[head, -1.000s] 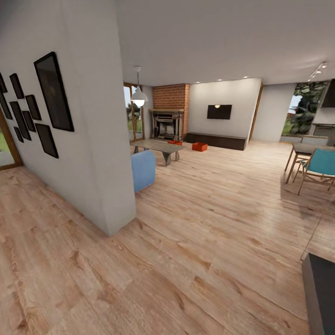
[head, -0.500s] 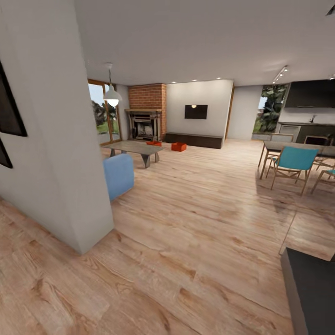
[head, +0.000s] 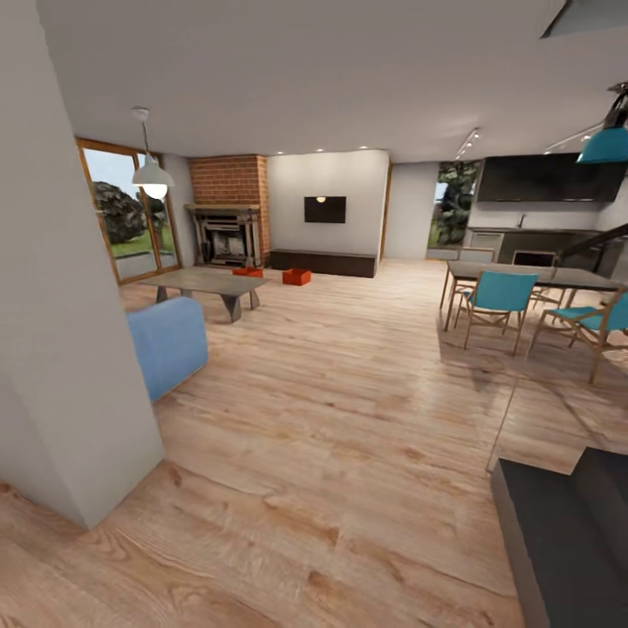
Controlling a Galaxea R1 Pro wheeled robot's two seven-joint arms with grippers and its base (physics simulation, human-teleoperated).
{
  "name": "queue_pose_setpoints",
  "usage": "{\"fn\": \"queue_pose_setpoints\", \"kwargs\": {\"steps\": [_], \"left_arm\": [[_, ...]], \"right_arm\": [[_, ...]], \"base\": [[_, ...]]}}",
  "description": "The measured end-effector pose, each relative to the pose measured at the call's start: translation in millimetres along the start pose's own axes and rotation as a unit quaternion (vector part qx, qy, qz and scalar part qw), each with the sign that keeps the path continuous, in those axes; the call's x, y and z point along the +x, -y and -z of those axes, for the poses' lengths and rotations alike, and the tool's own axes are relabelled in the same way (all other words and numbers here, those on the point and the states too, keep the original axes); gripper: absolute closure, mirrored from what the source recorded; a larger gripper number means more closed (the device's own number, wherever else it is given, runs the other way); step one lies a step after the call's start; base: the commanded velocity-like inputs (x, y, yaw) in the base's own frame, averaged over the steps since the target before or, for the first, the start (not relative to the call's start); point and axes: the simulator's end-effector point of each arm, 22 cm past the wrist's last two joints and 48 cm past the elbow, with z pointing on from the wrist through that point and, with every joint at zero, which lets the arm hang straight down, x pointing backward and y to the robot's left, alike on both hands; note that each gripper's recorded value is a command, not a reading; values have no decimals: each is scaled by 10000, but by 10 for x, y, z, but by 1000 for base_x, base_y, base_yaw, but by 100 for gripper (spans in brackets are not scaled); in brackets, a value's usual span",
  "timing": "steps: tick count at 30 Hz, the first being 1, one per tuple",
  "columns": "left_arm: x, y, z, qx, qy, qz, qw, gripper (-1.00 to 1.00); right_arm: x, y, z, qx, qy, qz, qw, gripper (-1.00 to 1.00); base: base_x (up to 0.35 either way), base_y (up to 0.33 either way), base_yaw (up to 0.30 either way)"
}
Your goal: Move the two storage containers from the living room to the garage. In the garage, place one container on the floor and stack the other container on top of it (either order is fine).
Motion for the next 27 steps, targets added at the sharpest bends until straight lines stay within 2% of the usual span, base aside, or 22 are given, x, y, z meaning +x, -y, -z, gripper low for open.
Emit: {"fn": "queue_pose_setpoints", "kwargs": {"steps": [6,27], "left_arm": [[1,1,0,0,0,0,10000,-100],[6,-2,0,-1,-13,0,10000,-100]], "right_arm": [[-1,-2,0,-1,1,1,10000,-100],[-2,-7,0,-5,1,1,10000,-100]], "base": [[324,0,-214],[324,0,-6]]}}
